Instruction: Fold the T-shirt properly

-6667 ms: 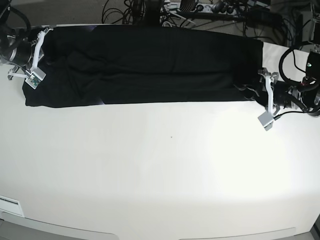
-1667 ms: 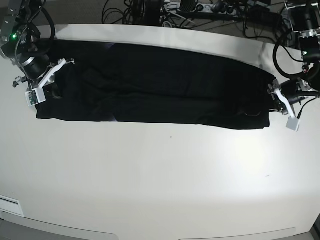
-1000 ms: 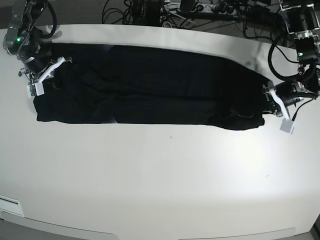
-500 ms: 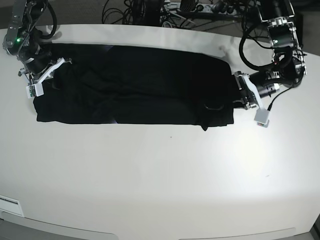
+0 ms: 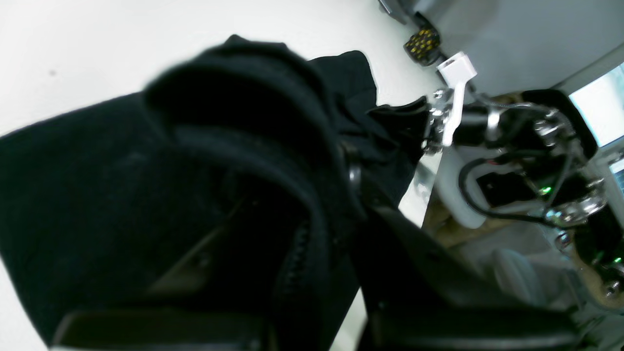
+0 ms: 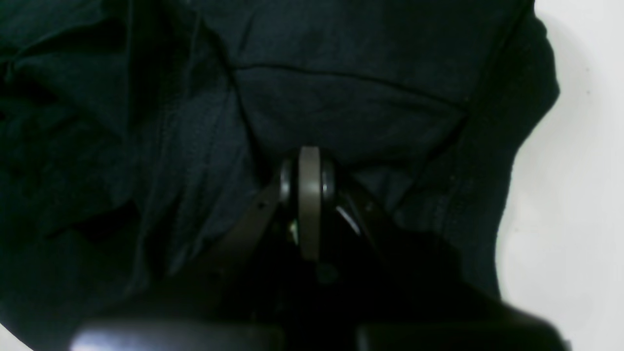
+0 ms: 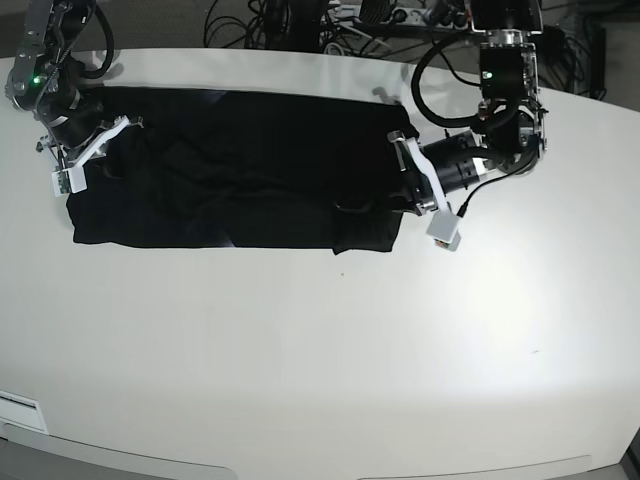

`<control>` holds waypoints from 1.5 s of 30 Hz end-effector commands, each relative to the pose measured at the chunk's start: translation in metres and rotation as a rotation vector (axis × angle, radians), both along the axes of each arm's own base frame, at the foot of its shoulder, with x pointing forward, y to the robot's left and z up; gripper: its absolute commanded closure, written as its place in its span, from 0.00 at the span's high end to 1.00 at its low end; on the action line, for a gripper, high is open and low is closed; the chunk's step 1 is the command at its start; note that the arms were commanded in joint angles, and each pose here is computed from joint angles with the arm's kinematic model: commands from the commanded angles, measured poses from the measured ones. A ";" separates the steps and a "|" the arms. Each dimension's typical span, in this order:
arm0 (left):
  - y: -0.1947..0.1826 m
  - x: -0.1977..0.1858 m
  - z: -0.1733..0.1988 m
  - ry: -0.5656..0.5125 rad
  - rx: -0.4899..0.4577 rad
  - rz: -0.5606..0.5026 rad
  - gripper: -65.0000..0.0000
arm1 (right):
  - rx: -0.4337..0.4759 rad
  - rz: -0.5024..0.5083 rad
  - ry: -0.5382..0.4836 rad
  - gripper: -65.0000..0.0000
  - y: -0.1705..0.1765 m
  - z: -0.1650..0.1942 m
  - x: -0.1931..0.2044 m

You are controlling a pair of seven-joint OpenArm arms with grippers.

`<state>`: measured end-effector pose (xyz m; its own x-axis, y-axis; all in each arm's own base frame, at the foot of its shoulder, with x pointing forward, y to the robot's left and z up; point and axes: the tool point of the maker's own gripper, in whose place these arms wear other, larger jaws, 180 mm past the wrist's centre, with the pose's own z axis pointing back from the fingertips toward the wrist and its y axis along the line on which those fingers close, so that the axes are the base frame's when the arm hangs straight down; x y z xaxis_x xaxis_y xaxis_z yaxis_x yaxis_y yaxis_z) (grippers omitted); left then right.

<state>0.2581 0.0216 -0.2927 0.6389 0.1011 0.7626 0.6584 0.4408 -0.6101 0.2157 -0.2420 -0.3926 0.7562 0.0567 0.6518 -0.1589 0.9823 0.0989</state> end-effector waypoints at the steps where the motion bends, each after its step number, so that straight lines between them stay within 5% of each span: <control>1: -0.004 0.005 0.014 -0.046 -0.033 -0.003 0.00 | -0.038 0.001 0.039 0.00 -0.008 -0.002 -0.005; 10: -0.012 0.009 0.013 -0.074 -0.022 0.013 0.00 | -0.038 0.006 0.057 0.00 -0.007 -0.004 -0.008; 14: -0.013 0.010 0.020 -0.074 -0.065 0.022 0.46 | 0.016 0.050 0.065 0.00 0.005 -0.003 -0.011; 16: -0.012 0.013 0.022 -0.034 -0.098 0.048 0.57 | 0.037 0.066 0.067 0.00 0.010 -0.003 -0.012; 26: -0.011 0.014 0.021 -0.027 -0.097 0.057 0.54 | 0.048 0.069 0.064 0.00 0.011 -0.002 -0.011; 31: -0.011 0.014 0.020 -0.026 -0.090 0.057 0.18 | 0.048 0.069 0.064 0.00 0.011 -0.002 -0.011; 35: -0.016 0.013 0.023 -0.025 -0.115 0.052 0.10 | 0.048 0.068 0.063 0.00 0.011 -0.002 -0.011; 41: -0.044 -0.026 0.043 0.002 -0.267 -0.155 0.10 | 0.048 0.068 0.063 0.00 0.011 -0.002 -0.011; 45: -0.063 -0.051 0.036 0.039 -0.240 -0.288 0.10 | 0.049 0.068 0.062 0.00 0.011 -0.002 -0.011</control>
